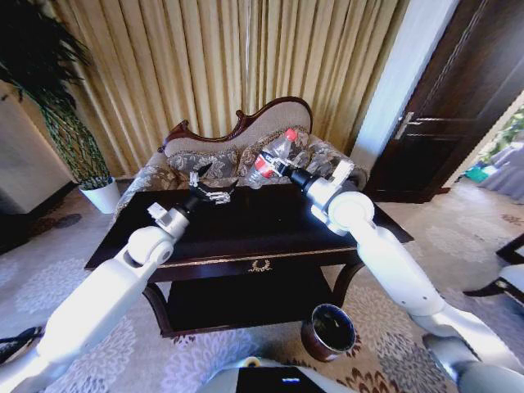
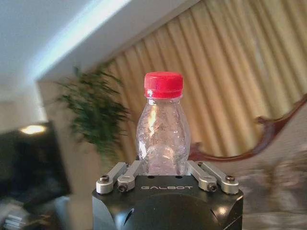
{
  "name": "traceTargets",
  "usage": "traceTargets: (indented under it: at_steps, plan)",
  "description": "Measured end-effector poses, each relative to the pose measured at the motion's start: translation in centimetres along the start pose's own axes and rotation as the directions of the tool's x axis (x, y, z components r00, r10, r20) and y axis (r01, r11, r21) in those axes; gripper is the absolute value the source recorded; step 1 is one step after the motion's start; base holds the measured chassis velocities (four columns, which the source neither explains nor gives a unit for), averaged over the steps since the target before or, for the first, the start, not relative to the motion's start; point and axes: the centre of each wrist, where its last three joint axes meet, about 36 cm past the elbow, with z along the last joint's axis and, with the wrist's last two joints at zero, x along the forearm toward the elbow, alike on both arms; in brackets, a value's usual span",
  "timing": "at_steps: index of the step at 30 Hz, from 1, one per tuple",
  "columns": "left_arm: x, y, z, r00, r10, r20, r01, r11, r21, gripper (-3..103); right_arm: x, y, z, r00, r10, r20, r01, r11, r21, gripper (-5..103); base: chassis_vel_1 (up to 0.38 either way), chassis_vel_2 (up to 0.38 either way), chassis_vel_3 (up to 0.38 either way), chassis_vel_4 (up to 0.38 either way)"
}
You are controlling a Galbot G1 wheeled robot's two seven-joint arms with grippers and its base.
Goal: Move to the front of the table and place the trash on the table into the trash bin.
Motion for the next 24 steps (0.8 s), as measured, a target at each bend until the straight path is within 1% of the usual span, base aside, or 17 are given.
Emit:
traceTargets:
  at_steps: [1, 2, 6, 7, 9, 10, 12, 13, 15, 16, 17, 18, 19, 20, 21, 23, 24]
  plan:
    - [0.3, 0.4, -0.4, 1.0, -0.022, -0.005, 0.022, 1.0, -0.003, 100, 0.1, -0.4, 0.2, 0.999, 0.038, -0.004, -0.037, 0.999, 0.028, 26, 0.0, 0.0, 0.0, 0.0]
    - [0.3, 0.4, -0.4, 1.0, -0.022, -0.005, 0.022, 1.0, -0.003, 100, 0.1, -0.4, 0.2, 0.999, 0.038, -0.004, -0.037, 0.999, 0.028, 26, 0.0, 0.0, 0.0, 0.0]
    - [2.0, 2.2, -2.2, 0.987, -0.155, -0.041, 0.153, 0.987, -0.037, 100, 0.9, -2.1, 0.7, 0.978, 0.208, -0.005, -0.207, 0.972, 0.109, 26, 0.0, 0.0, 0.0, 0.0]
    - [2.0, 2.2, -2.2, 0.987, -0.155, -0.041, 0.153, 0.987, -0.037, 100, 0.9, -2.1, 0.7, 0.978, 0.208, -0.005, -0.207, 0.972, 0.109, 26, 0.0, 0.0, 0.0, 0.0]
    - [3.4, 4.1, -3.5, 0.96, -0.271, -0.066, 0.267, 0.961, -0.068, 100, 1.8, -3.4, 0.7, 0.956, 0.294, 0.009, -0.29, 0.937, 0.194, 26, 0.0, 0.0, 0.0, 0.0]
    - [3.4, 4.1, -3.5, 0.96, -0.271, -0.066, 0.267, 0.961, -0.068, 100, 1.8, -3.4, 0.7, 0.956, 0.294, 0.009, -0.29, 0.937, 0.194, 26, 0.0, 0.0, 0.0, 0.0]
    - [4.5, 6.2, -4.8, 0.92, -0.384, -0.084, 0.377, 0.922, -0.083, 100, 2.9, -4.8, 0.5, 0.929, 0.37, 0.031, -0.363, 0.887, 0.286, 26, 0.0, 0.0, 0.0, 0.0]
    - [4.5, 6.2, -4.8, 0.92, -0.384, -0.084, 0.377, 0.922, -0.083, 100, 2.9, -4.8, 0.5, 0.929, 0.37, 0.031, -0.363, 0.887, 0.286, 26, 0.0, 0.0, 0.0, 0.0]
    - [5.9, 8.2, -5.7, 0.867, -0.486, -0.112, 0.479, 0.874, -0.085, 100, 4.2, -5.7, 0.6, 0.897, 0.439, 0.051, -0.429, 0.838, 0.339, 26, 0.0, 0.0, 0.0, 0.0]
    - [6.6, 9.0, -6.0, 0.842, -0.523, -0.133, 0.518, 0.853, -0.069, 100, 4.8, -6.0, 0.8, 0.88, 0.471, 0.059, -0.459, 0.812, 0.361, 26, 0.0, 0.0, 0.0, 0.0]
    - [6.6, 9.0, -6.0, 0.842, -0.523, -0.133, 0.518, 0.853, -0.069, 100, 4.8, -6.0, 0.8, 0.88, 0.471, 0.059, -0.459, 0.812, 0.361, 26, 0.0, 0.0, 0.0, 0.0]
    - [7.3, 9.6, -6.1, 0.813, -0.56, -0.156, 0.559, 0.827, -0.055, 100, 5.4, -6.2, 1.0, 0.863, 0.5, 0.069, -0.487, 0.788, 0.376, 26, 0.0, 0.0, 0.0, 0.0]
    - [7.8, 9.9, -6.1, 0.791, -0.587, -0.17, 0.588, 0.807, -0.053, 100, 5.8, -6.3, 1.1, 0.853, 0.516, 0.075, -0.502, 0.775, 0.383, 26, 0.0, 0.0, 0.0, 0.0]
    - [8.8, 10.4, -5.8, 0.757, -0.626, -0.188, 0.628, 0.776, -0.057, 100, 6.5, -6.4, 1.3, 0.833, 0.545, 0.089, -0.533, 0.751, 0.391, 26, 0.0, 0.0, 0.0, 0.0]
    - [8.8, 10.4, -5.8, 0.757, -0.626, -0.188, 0.628, 0.776, -0.057, 100, 6.5, -6.4, 1.3, 0.833, 0.545, 0.089, -0.533, 0.751, 0.391, 26, 0.0, 0.0, 0.0, 0.0]
    - [10.4, 10.8, -5.3, 0.714, -0.667, -0.215, 0.671, 0.739, -0.062, 100, 7.5, -6.4, 1.2, 0.814, 0.571, 0.107, -0.564, 0.73, 0.387, 26, 0.0, 0.0, 0.0, 0.0]
    - [10.4, 10.8, -5.3, 0.714, -0.667, -0.215, 0.671, 0.739, -0.062, 100, 7.5, -6.4, 1.2, 0.814, 0.571, 0.107, -0.564, 0.73, 0.387, 26, 0.0, 0.0, 0.0, 0.0]
